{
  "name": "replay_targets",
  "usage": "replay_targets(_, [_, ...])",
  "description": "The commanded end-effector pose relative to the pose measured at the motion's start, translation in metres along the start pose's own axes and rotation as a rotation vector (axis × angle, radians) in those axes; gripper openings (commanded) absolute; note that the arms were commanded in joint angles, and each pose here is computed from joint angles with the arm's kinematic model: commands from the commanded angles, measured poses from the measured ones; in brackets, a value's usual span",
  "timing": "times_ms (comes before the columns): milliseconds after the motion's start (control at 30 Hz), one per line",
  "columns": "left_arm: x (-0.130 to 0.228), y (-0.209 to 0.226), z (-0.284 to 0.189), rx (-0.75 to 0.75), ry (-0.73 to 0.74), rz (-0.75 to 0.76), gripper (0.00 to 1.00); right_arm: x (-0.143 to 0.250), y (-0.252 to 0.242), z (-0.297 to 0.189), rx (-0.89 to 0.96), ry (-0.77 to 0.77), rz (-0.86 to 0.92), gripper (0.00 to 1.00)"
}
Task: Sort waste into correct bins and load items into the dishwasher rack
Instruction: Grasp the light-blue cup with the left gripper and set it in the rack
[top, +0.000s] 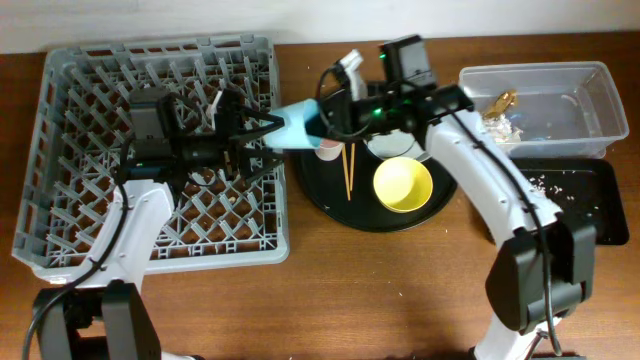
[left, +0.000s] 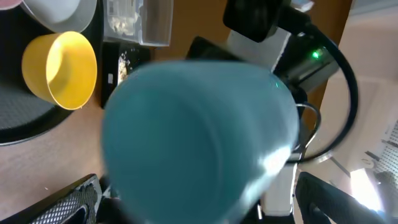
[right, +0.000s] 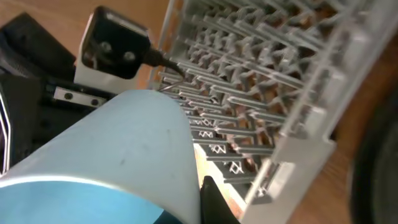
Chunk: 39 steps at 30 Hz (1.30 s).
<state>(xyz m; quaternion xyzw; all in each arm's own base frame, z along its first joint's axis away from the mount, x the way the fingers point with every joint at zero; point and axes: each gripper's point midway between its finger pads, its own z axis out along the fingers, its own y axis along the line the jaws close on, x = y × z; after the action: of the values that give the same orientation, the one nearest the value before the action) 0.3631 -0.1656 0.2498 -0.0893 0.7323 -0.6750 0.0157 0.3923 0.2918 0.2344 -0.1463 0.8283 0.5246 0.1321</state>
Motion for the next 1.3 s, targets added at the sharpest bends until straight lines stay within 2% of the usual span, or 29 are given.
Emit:
replay_targets(0, [0.003, -0.004, 0.0, 0.011, 0.021, -0.011, 0.99, 0.01, 0.012, 0.018, -0.047, 0.046, -0.015, 0.04])
replay_targets(33, [0.003, -0.004, 0.0, 0.011, 0.02, -0.012, 0.98, 0.013, 0.013, 0.02, -0.05, 0.052, -0.014, 0.04])
replay_targets(67, [0.002, -0.004, 0.001, 0.008, 0.015, -0.012, 0.93, 0.016, 0.014, 0.021, -0.066, 0.065, -0.009, 0.04])
replay_targets(233, [0.001, -0.003, 0.001, 0.006, 0.01, -0.018, 0.9, 0.018, 0.017, 0.022, -0.093, 0.078, -0.011, 0.04])
replay_targets(300, [0.002, -0.004, 0.001, 0.008, 0.014, -0.018, 0.73, 0.022, 0.015, 0.025, -0.112, 0.095, -0.021, 0.04])
replay_targets(333, [0.002, -0.004, 0.001, 0.007, 0.014, -0.017, 0.62, 0.028, 0.018, 0.025, -0.145, 0.113, -0.035, 0.04])
replay_targets(500, [0.002, -0.004, 0.001, 0.008, 0.014, -0.017, 0.38, 0.042, 0.003, 0.029, -0.142, 0.137, -0.014, 0.05])
replay_targets(533, [0.002, -0.004, 0.001, 0.008, 0.014, -0.017, 0.36, 0.042, 0.003, 0.029, -0.142, 0.136, -0.015, 0.09])
replay_targets(567, [0.002, -0.004, 0.001, 0.008, 0.013, -0.011, 0.36, 0.038, 0.004, 0.029, -0.146, 0.124, -0.033, 0.29])
replay_targets(633, [-0.003, -0.01, 0.0, 0.013, -0.003, 0.08, 0.33, 0.033, 0.001, 0.025, -0.143, 0.108, -0.037, 0.53])
replay_targets(667, [-0.008, -0.013, 0.0, 0.012, -0.024, 0.139, 0.29, 0.029, -0.003, 0.018, -0.143, 0.094, -0.029, 0.58])
replay_targets(733, [-0.02, -0.017, -0.003, 0.002, -0.082, 0.22, 0.29, 0.021, -0.011, 0.006, -0.14, 0.066, -0.014, 0.61])
replay_targets(800, [-0.057, -0.009, -0.024, -0.082, -0.279, 0.348, 0.3, 0.002, -0.027, -0.04, -0.144, -0.018, 0.012, 0.69])
replay_targets(867, [-0.079, 0.011, -0.042, -0.193, -0.411, 0.36, 0.3, -0.006, -0.035, -0.078, -0.094, -0.09, 0.014, 0.74])
replay_targets(933, [-0.091, 0.037, -0.059, -0.373, -0.506, 0.39, 0.3, 0.007, -0.06, -0.11, 0.12, -0.115, 0.031, 0.86])
replay_targets(1000, [-0.084, 0.044, -0.075, -0.564, -0.527, 0.392, 0.3, 0.027, -0.087, -0.122, 0.337, -0.075, 0.089, 0.87])
replay_targets(1033, [-0.073, 0.046, -0.09, -0.747, -0.545, 0.391, 0.3, 0.036, -0.099, -0.128, 0.425, -0.056, 0.121, 0.88])
replay_targets(1067, [-0.062, 0.044, -0.101, -0.886, -0.559, 0.399, 0.3, 0.041, -0.105, -0.13, 0.465, -0.042, 0.139, 0.95])
replay_targets(1133, [-0.041, 0.045, -0.114, -1.098, -0.579, 0.393, 0.3, 0.047, -0.109, -0.132, 0.489, -0.024, 0.152, 0.98])
replay_targets(1267, [-0.011, 0.08, -0.106, -1.401, -0.466, 0.394, 0.3, 0.05, -0.104, -0.124, 0.482, 0.002, 0.122, 0.98])
